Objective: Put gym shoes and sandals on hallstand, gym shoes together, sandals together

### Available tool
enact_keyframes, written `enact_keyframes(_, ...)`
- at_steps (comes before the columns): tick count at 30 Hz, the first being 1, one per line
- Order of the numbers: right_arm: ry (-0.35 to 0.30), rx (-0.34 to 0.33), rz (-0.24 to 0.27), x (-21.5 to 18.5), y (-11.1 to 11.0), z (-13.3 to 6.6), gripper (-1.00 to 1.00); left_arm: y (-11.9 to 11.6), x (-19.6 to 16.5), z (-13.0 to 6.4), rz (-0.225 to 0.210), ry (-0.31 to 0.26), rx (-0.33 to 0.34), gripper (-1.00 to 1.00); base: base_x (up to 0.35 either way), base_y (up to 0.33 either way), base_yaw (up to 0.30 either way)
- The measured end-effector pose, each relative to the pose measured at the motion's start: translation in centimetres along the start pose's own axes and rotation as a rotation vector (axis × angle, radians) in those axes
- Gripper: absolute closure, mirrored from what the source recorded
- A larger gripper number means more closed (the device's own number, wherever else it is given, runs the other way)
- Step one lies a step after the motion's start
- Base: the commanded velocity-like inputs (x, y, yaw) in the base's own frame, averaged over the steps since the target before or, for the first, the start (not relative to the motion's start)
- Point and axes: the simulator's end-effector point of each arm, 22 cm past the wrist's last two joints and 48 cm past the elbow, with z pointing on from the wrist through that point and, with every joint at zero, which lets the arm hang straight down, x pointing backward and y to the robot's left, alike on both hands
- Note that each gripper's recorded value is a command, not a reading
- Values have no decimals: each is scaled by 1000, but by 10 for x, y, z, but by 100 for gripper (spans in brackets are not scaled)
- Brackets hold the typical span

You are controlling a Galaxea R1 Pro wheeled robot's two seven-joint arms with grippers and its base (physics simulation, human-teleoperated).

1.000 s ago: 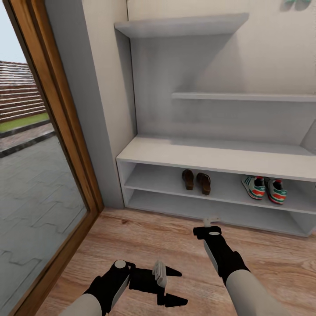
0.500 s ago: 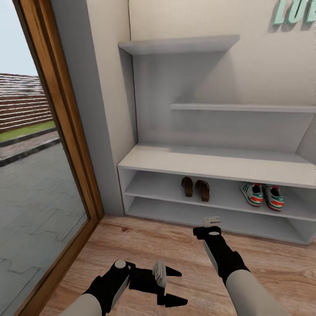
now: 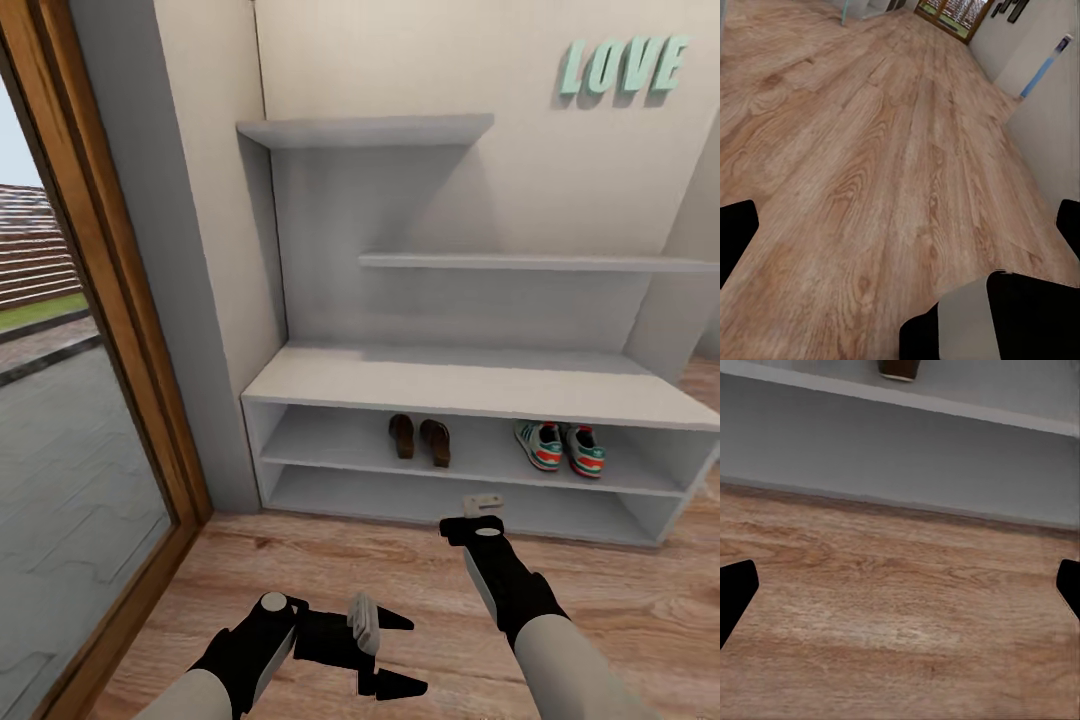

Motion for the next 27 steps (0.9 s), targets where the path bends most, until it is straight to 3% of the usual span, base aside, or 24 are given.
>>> enact_keyframes(18, -2, -7, 11, -39, -4, -19, -100, -9, -42, -10, 5, 0, -5, -100, 0, 0, -274)
enact_keyframes(27, -1, -9, 11, -57, -6, -28, -100, -13, -61, -14, 4, -2, -7, -100, 0, 0, -160)
